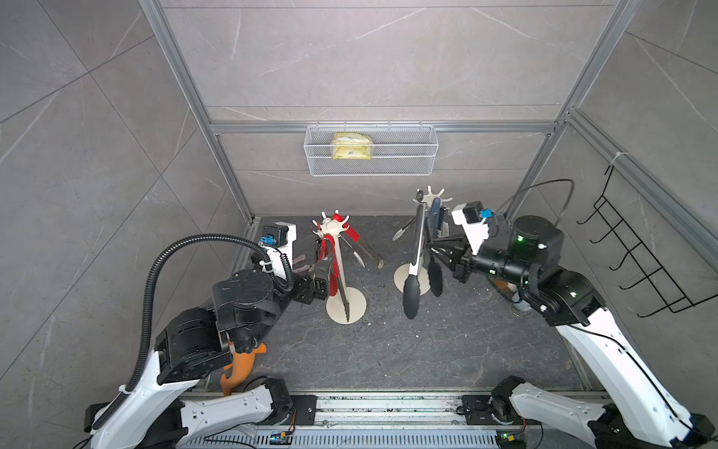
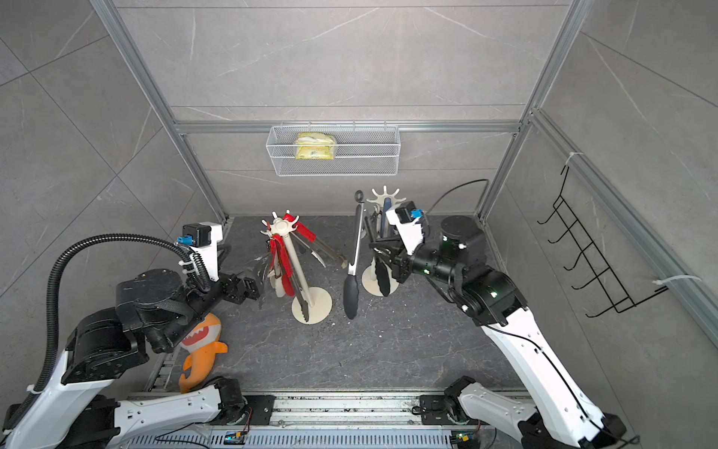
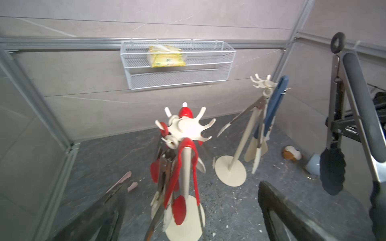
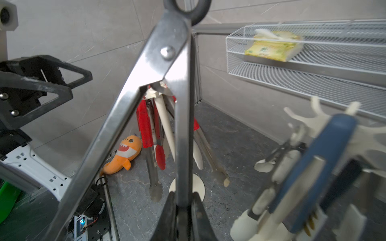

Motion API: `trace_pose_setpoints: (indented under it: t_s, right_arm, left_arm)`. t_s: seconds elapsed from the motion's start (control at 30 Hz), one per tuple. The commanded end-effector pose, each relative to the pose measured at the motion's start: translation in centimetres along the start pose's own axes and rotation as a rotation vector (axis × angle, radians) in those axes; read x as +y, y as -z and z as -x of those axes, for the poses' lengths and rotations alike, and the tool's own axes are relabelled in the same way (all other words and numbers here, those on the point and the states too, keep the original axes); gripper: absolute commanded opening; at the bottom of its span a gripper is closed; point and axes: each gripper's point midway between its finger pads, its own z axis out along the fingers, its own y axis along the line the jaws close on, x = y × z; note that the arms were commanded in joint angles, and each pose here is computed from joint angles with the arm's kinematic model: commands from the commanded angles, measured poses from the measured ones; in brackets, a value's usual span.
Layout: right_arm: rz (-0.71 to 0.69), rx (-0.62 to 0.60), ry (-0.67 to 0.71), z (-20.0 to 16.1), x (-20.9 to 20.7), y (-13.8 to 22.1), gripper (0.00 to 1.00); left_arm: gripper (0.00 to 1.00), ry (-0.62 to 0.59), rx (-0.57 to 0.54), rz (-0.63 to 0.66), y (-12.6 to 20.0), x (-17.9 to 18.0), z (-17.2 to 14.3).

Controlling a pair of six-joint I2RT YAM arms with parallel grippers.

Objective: Hang food tongs on kitchen utensil racks
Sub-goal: Hang the food tongs on the rack.

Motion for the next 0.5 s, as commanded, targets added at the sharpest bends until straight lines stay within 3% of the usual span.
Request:
trace_pose_setpoints:
  t_s: [0.0, 0.17, 0.33, 0.47]
  right_arm:
    - [0.056, -0.028, 0.095, 1.7, 2.0, -2.2, 0.0]
    - [0.146, 0.031, 0.118, 0.3, 4.6, -6.3, 0.0]
    - [0.202, 0.061, 0.102, -0.7, 5.5, -8.7, 0.0]
    - [0.23, 0.093, 0.092, -1.6, 6.0, -10.2, 0.0]
  left_arm:
    - [0.99, 0.049, -0.044, 0.195, 2.0, 5.0, 0.8]
    - [0.99, 0.084, -0.007, 0.268, 3.5, 7.4, 0.0]
    - [0.99, 0.04, 0.125, 0.302, 2.5, 6.6, -1.9]
    - [0.99, 0.081, 0.122, 0.298, 2.4, 6.6, -2.5]
